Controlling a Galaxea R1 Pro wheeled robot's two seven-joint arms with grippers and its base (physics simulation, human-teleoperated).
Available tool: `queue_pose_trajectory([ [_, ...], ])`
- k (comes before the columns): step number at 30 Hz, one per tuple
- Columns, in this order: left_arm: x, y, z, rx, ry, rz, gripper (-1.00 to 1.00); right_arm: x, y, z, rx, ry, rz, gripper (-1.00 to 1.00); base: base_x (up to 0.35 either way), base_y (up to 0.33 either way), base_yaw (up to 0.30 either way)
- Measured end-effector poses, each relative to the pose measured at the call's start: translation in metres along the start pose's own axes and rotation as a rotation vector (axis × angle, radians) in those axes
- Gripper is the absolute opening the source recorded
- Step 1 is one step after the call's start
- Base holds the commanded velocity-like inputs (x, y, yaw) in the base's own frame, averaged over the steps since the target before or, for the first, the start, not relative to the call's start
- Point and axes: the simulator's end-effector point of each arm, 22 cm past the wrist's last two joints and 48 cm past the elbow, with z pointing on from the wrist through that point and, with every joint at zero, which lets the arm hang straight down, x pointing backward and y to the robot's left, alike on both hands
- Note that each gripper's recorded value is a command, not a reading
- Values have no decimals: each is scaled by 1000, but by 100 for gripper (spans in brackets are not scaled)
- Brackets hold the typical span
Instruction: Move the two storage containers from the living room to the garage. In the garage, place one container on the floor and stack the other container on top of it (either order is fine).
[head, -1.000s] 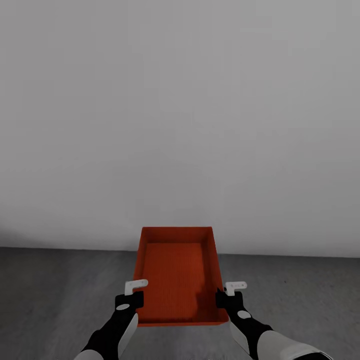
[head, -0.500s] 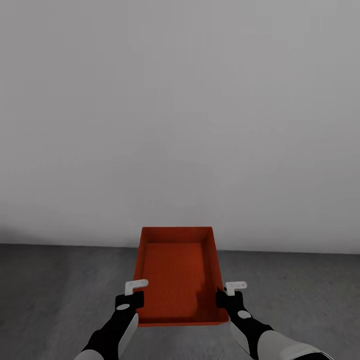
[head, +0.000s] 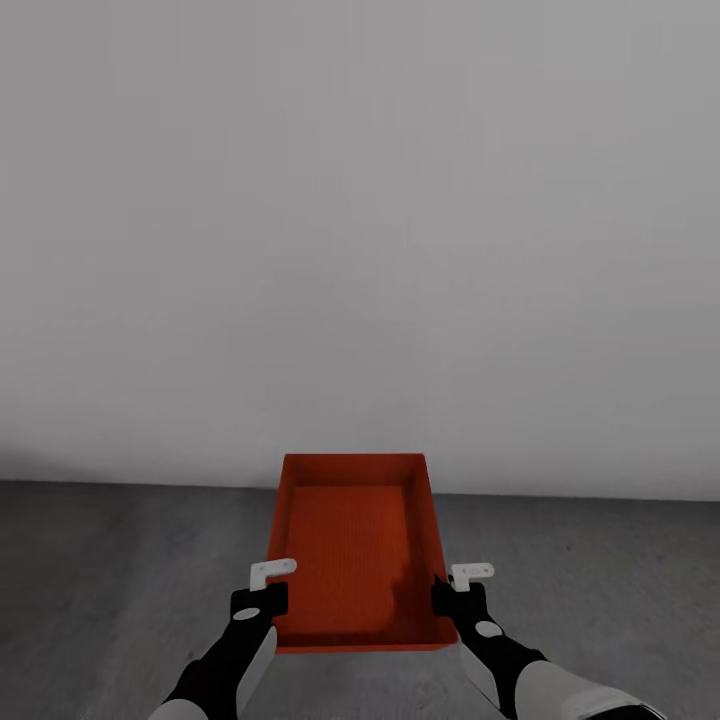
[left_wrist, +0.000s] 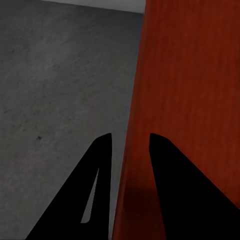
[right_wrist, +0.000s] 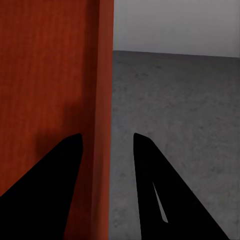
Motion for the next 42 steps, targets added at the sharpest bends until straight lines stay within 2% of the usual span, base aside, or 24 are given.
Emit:
queue_pose_trajectory([
  [42,33,1,14,-7,64,12,-100,37,1,9,-3,66,4,-100,0,0,0],
])
